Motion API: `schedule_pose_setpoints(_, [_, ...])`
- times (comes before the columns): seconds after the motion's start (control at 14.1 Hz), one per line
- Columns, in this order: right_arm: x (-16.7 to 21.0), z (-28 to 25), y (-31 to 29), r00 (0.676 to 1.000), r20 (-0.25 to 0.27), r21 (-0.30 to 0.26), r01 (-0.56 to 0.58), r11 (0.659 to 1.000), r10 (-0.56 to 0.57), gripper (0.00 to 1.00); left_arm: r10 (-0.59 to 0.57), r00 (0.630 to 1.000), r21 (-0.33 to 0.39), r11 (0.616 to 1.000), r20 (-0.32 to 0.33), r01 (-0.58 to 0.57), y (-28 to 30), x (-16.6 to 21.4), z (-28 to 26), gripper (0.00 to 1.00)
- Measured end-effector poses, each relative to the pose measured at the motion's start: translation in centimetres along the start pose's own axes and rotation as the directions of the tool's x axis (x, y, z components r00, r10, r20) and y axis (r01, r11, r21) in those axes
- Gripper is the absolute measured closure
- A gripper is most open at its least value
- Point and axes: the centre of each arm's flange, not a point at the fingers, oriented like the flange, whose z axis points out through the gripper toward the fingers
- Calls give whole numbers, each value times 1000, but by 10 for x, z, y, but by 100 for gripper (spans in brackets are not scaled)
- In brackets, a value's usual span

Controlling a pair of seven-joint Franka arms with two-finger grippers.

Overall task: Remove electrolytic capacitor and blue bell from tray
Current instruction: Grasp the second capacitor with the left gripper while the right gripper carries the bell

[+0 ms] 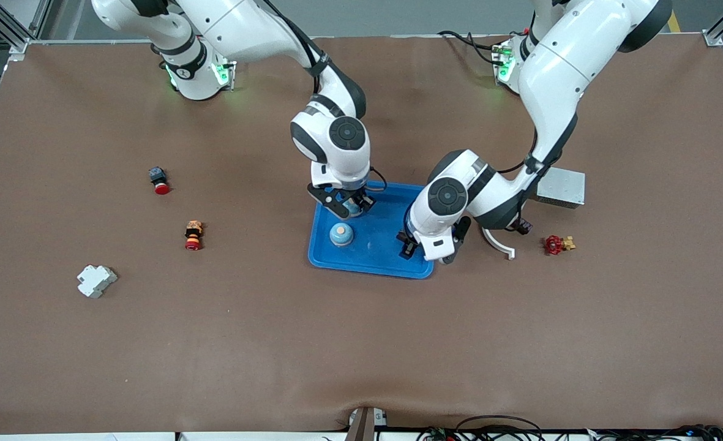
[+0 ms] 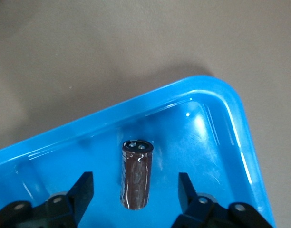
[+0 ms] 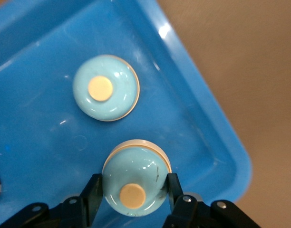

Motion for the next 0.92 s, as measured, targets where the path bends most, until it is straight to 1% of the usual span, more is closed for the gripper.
schedule_pose_setpoints(0.07, [4,-16,-5,1000,-2,-25,1,1000,-2,40,4,1000,-4,1000,0,-4,0,0,3,32])
schedule_pose_setpoints(0.14, [9,-31,-8,1000,-1,-41,9,999,-9,40,5,1000,-8,1000,2,-5,1,0,7,32])
schedule_pose_setpoints(0.21, [16,-44,-9,1000,7,-49,19,999,-19,40,5,1000,-12,1000,4,-5,1,1,10,37])
schedule_pose_setpoints(0.28, [26,-55,-8,999,18,-54,31,998,-30,40,4,1000,-13,1000,7,-4,1,1,13,37])
schedule_pose_setpoints(0.35, [38,-65,-4,999,26,-68,49,997,-47,40,3,1000,-13,1000,9,-3,1,1,16,43])
schedule_pose_setpoints(0.42, [53,-75,3,997,37,-90,73,993,-70,40,3,1000,-11,1000,10,-3,1,2,18,52])
schedule_pose_setpoints(0.5, [70,-85,11,995,49,-112,96,989,-91,40,3,1000,-9,1000,10,-3,1,2,20,56])
schedule_pose_setpoints(0.57, [89,-98,20,992,60,-130,116,985,-109,40,3,1000,-5,1000,11,-3,0,2,23,56])
schedule_pose_setpoints(0.64, [111,-110,30,989,70,-136,138,981,-129,40,3,1000,-2,1000,11,-3,0,2,25,64])
schedule_pose_setpoints(0.71, [135,-123,42,985,78,-131,162,978,-153,40,3,1000,-1,1000,11,-3,0,2,26,70])
schedule_pose_setpoints(0.92, [208,-154,92,965,99,-101,252,963,-242,40,7,1000,-4,1000,7,-6,0,3,25,70])
